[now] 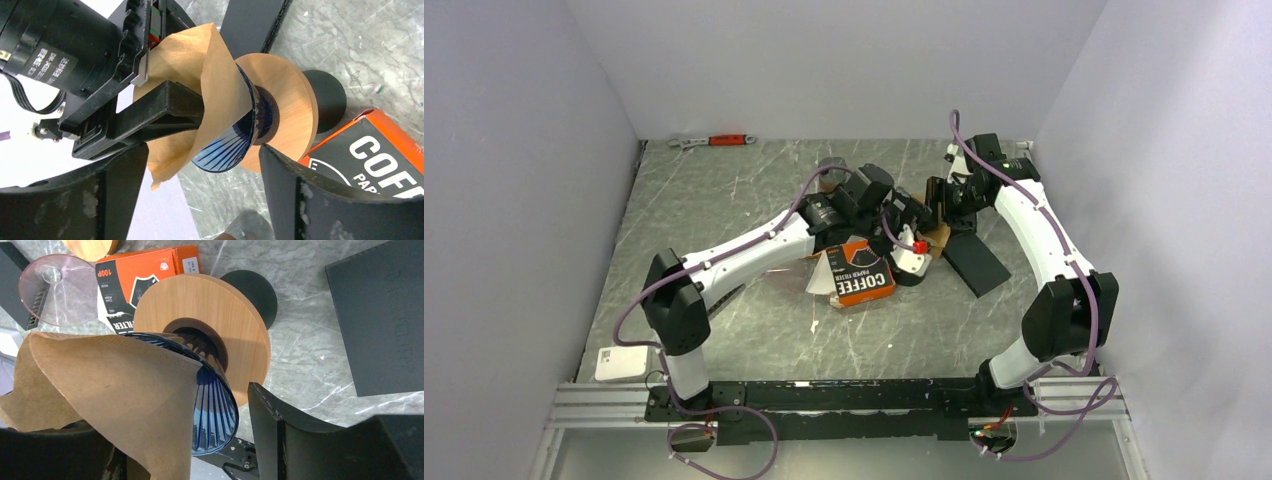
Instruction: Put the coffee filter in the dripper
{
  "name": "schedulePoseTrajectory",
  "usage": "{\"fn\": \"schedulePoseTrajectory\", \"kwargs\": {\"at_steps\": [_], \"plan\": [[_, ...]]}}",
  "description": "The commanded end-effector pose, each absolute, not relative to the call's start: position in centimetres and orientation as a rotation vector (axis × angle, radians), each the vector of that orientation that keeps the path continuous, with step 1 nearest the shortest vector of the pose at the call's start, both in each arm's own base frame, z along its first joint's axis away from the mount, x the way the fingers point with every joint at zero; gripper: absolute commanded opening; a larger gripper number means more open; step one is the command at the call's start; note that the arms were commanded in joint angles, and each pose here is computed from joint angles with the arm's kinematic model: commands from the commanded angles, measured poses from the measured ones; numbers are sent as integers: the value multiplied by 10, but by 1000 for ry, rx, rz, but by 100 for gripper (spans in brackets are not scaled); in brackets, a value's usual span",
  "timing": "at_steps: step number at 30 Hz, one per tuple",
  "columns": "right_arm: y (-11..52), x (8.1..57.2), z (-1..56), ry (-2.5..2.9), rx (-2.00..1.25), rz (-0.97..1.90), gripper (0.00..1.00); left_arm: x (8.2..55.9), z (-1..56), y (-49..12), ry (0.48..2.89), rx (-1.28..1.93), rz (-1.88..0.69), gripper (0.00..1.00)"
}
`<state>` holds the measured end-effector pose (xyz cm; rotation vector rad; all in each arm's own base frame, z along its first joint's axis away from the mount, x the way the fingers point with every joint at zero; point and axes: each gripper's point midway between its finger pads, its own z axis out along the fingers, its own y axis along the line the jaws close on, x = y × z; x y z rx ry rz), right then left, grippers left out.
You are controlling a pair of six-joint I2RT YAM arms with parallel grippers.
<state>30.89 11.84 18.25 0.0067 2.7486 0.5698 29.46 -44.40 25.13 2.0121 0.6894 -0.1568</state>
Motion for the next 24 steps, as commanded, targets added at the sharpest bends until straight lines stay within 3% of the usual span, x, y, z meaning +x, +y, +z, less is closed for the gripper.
{"fn": "schedulePoseTrajectory", "kwargs": {"at_steps": [1, 6, 13, 19, 24], "plan": [[121, 316, 198, 2692, -30, 597, 65, 286, 317, -443, 733, 1753, -219, 92], [118, 313, 200, 2693, -34, 578, 65, 275, 330, -426, 829, 1659, -280, 99], [118, 314, 206, 2678, -38, 576, 65, 261, 351, -411, 1057, 1462, -470, 100], [119, 316, 216, 2655, -34, 583, 65, 283, 362, -404, 1563, 919, -708, 100], [119, 315, 218, 2651, -31, 586, 65, 308, 362, -401, 1890, 541, -855, 93]]}}
